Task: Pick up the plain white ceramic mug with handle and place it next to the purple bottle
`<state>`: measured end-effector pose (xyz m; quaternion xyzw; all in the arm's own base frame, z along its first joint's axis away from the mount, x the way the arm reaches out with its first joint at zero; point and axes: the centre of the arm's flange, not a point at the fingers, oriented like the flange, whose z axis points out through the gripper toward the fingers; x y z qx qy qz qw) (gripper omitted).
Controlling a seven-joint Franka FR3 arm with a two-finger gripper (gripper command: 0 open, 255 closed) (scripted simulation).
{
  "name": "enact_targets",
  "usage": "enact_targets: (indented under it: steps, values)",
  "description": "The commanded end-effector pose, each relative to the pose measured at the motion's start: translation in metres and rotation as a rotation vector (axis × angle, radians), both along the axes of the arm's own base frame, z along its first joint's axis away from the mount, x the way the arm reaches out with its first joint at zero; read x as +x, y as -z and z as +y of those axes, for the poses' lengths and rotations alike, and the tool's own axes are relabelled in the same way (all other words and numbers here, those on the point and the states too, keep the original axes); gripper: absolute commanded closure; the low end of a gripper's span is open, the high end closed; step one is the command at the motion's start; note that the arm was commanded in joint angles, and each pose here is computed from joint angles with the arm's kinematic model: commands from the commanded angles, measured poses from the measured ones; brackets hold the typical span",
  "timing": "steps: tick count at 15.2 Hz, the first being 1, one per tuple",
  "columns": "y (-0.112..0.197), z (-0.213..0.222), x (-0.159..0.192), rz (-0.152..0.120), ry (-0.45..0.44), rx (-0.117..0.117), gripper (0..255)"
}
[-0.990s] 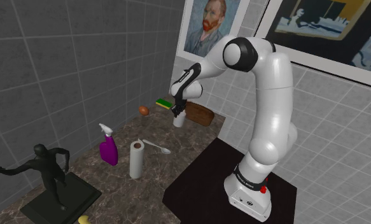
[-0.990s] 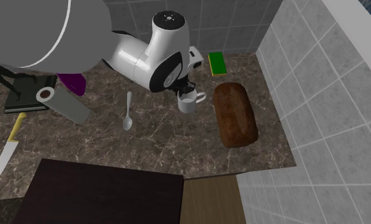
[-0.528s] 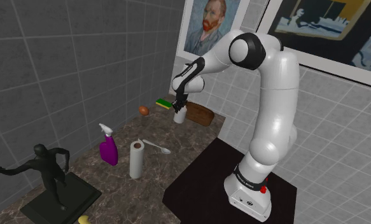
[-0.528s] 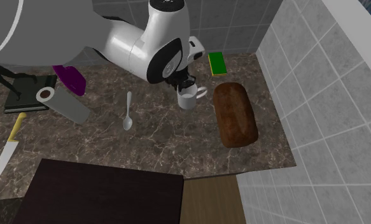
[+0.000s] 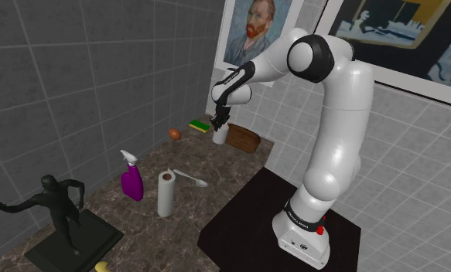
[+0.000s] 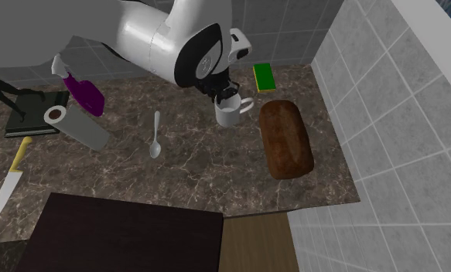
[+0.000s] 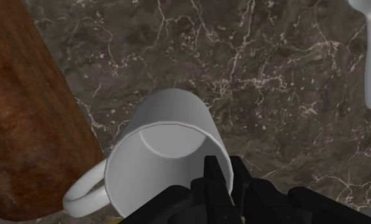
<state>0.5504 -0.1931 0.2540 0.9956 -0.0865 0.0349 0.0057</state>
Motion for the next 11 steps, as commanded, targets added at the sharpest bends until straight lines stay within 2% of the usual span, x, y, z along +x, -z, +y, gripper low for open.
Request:
enact_targets:
  steps: [1, 11]
  values:
    - [-0.01, 0.0, 0.0, 0.0, 0.0, 0.0, 255]
    - [-0.063, 0.0, 0.0, 0.0, 0.0, 0.0, 255]
